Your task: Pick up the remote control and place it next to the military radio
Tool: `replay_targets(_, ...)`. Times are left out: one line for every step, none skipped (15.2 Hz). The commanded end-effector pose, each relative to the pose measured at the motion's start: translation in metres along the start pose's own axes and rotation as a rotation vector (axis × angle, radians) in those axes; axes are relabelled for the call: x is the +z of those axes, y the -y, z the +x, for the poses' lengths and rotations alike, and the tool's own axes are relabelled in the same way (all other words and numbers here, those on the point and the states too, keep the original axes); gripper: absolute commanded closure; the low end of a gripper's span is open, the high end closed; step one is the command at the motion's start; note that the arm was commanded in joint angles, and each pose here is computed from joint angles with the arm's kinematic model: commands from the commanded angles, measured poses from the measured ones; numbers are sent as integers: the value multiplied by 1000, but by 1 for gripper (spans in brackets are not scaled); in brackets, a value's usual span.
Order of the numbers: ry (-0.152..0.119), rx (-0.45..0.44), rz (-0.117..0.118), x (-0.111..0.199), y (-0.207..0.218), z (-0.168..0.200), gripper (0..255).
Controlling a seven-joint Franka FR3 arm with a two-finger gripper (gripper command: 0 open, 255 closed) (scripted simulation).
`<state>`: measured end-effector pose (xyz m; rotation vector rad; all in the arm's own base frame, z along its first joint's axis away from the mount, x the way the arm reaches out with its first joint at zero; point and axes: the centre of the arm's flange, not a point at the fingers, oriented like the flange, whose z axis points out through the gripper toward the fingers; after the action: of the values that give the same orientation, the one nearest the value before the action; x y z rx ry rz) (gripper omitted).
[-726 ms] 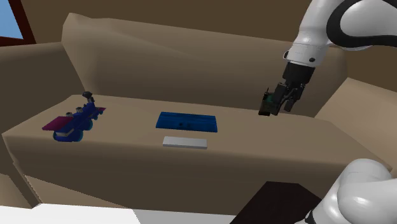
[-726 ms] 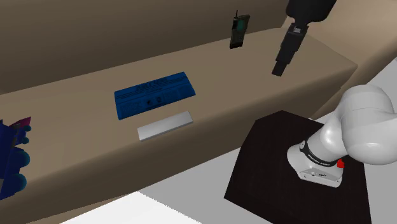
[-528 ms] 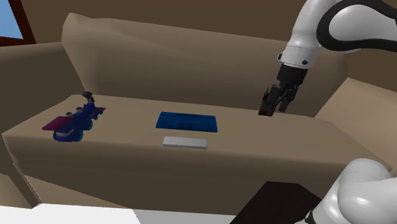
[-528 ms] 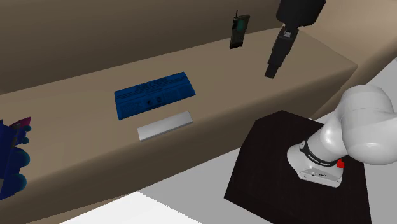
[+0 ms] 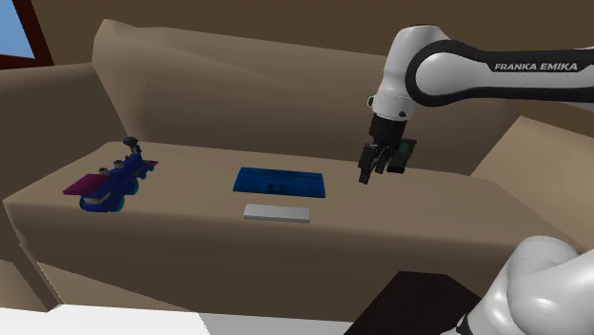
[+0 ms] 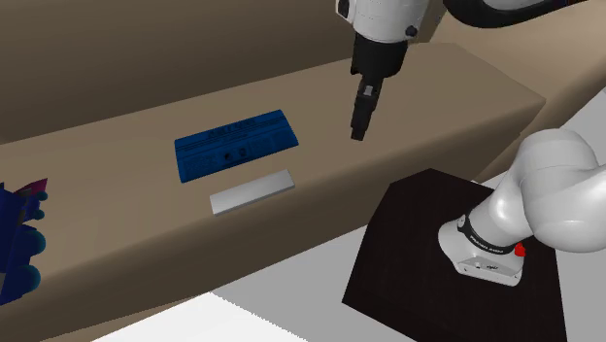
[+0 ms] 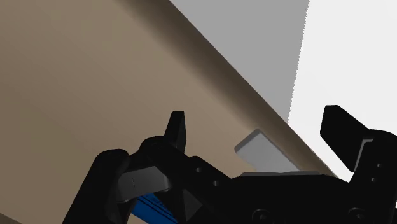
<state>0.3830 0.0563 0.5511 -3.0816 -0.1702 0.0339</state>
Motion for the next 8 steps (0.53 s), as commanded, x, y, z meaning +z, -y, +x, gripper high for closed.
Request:
replay_targets(-1, -51, -10, 14, 6, 22, 0)
replay_targets(-1, -76, -15, 21, 10, 32, 0)
replay_targets(-1, -100, -20, 28, 14, 43, 0)
replay_targets(0, -125, -24, 36, 18, 53, 0)
replay_targets(0, -149, -29, 43, 22, 63, 0)
replay_targets(0, -174, -34, 51, 26, 74, 0)
replay_targets(0, -198, -39, 59, 31, 84, 0)
replay_targets(0, -223, -44, 66, 35, 93, 0)
